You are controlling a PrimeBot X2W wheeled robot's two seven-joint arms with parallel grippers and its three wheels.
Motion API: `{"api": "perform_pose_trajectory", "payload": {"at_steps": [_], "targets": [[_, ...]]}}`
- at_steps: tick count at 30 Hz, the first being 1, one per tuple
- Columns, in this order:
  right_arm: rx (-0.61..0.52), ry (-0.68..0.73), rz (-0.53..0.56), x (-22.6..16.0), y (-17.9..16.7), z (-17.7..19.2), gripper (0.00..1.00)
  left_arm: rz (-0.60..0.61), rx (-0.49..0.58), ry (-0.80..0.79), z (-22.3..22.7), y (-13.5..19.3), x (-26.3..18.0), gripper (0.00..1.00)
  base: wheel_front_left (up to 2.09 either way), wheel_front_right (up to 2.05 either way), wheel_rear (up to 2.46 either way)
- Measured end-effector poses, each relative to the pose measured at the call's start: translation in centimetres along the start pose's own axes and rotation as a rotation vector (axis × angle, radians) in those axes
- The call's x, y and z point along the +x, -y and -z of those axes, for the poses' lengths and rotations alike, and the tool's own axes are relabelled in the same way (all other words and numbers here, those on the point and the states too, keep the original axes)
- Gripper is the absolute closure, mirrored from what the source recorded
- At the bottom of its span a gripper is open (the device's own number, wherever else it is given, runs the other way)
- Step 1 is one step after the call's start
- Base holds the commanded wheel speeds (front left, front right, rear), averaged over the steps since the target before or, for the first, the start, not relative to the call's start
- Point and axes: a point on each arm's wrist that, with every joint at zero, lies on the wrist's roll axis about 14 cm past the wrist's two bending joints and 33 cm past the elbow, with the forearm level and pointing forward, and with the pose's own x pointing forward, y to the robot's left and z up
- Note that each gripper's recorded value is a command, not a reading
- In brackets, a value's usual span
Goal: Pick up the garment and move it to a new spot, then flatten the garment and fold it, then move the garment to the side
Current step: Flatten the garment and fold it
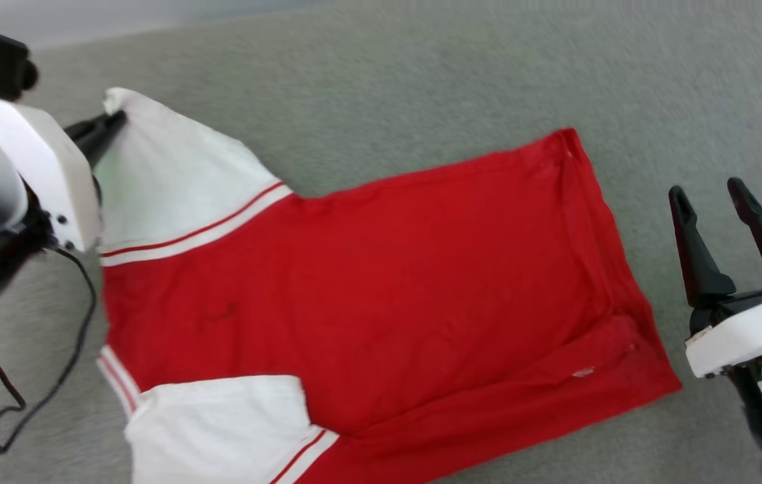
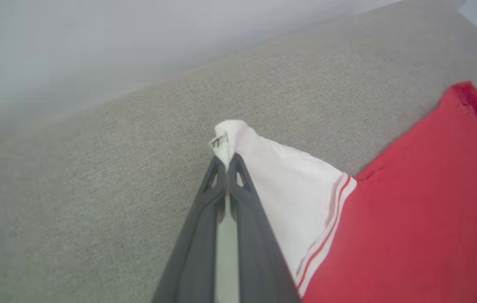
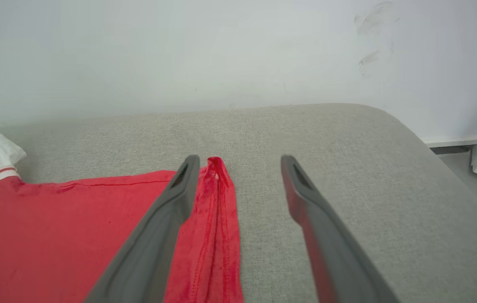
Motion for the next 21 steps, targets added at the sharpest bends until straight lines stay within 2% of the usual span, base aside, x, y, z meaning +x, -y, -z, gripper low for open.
{"api": "perform_pose_trajectory", "payload": {"at_steps": [6, 11, 12, 16, 21], "targets": [[-0.111, -0.203, -0.144, 1.2, -2.4, -0.5, 0.00, 0.003, 0.082, 0.095, -1.3, 1.7, -5.6, 1.00, 0.00, 0.00, 0.00], [-0.232, -0.400, -0.192, 2.4, -2.7, -0.5, 0.00, 0.053, 0.104, 0.170, -1.3, 4.6, -9.4, 1.00, 0.00, 0.00, 0.00], [-0.280, -0.500, -0.209, 3.6, -3.0, -0.1, 0.00, 0.071, 0.106, 0.187, -0.7, 5.7, -11.0, 1.00, 0.00, 0.00, 0.00], [-0.329, -0.629, -0.209, 5.5, -3.1, 1.3, 0.00, 0.077, 0.113, 0.207, -0.1, 6.4, -12.2, 1.00, 0.00, 0.00, 0.00], [-0.369, -0.773, -0.196, 8.0, -2.9, 4.0, 0.00, 0.099, 0.105, 0.204, 0.9, 6.8, -11.6, 1.00, 0.00, 0.00, 0.00]]}}
